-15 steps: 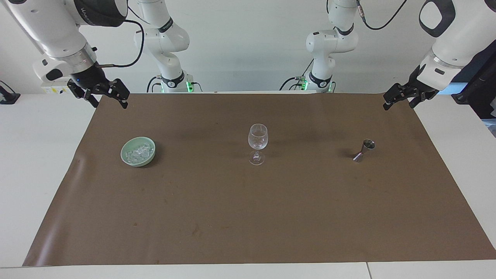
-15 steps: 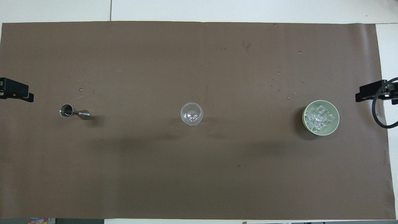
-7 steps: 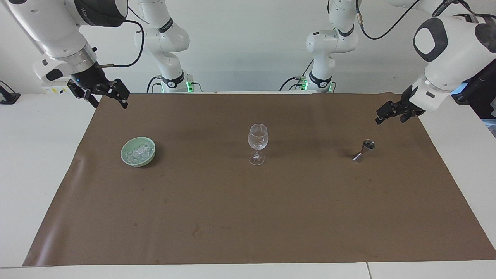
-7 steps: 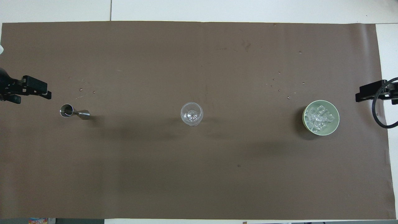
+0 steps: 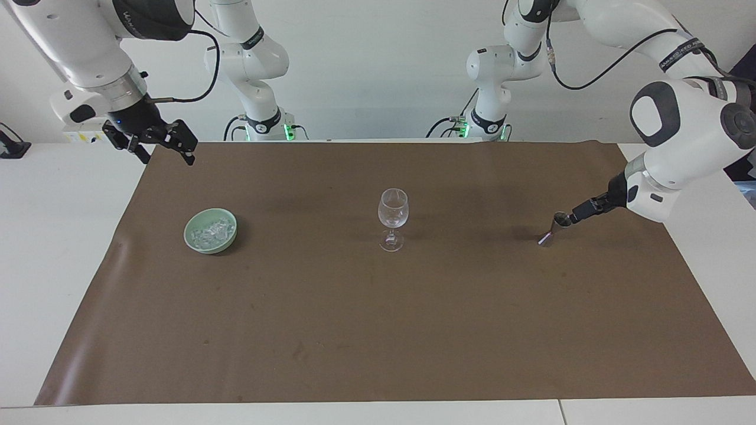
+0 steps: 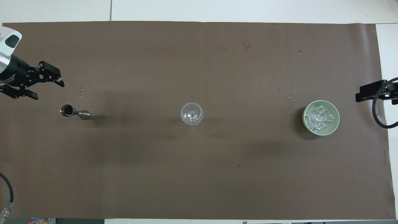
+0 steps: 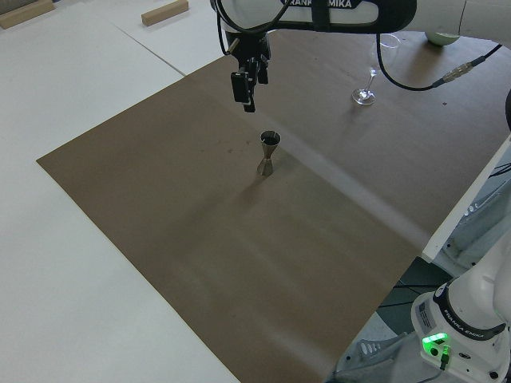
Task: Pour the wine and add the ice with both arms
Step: 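Reach the left gripper toward the small metal cup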
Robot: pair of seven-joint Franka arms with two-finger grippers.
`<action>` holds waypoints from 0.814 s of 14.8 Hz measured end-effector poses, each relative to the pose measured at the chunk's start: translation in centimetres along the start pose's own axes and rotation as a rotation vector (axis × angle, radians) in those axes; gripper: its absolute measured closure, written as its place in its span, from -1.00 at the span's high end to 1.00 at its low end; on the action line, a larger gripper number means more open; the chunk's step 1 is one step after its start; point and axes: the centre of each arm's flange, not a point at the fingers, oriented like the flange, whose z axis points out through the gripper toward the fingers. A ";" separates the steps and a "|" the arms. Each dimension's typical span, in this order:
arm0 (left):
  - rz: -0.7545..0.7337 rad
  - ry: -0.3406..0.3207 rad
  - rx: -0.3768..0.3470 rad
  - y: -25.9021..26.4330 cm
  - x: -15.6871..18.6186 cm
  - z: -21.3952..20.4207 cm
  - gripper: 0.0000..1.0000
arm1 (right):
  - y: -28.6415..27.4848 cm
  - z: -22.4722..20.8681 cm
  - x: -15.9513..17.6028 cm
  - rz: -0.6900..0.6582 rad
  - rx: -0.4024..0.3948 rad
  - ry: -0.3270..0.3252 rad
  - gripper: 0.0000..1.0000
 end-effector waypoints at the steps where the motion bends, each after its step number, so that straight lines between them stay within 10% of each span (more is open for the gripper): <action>1: -0.110 -0.011 -0.041 -1.4 0.9 0.0 1.00 | 0.0 0.0 0.0 0.000 0.000 0.000 1.00; 12: -0.913 -0.194 -0.314 -13.0 4.9 5.8 1.00 | 0.0 0.0 0.0 0.000 0.000 0.000 1.00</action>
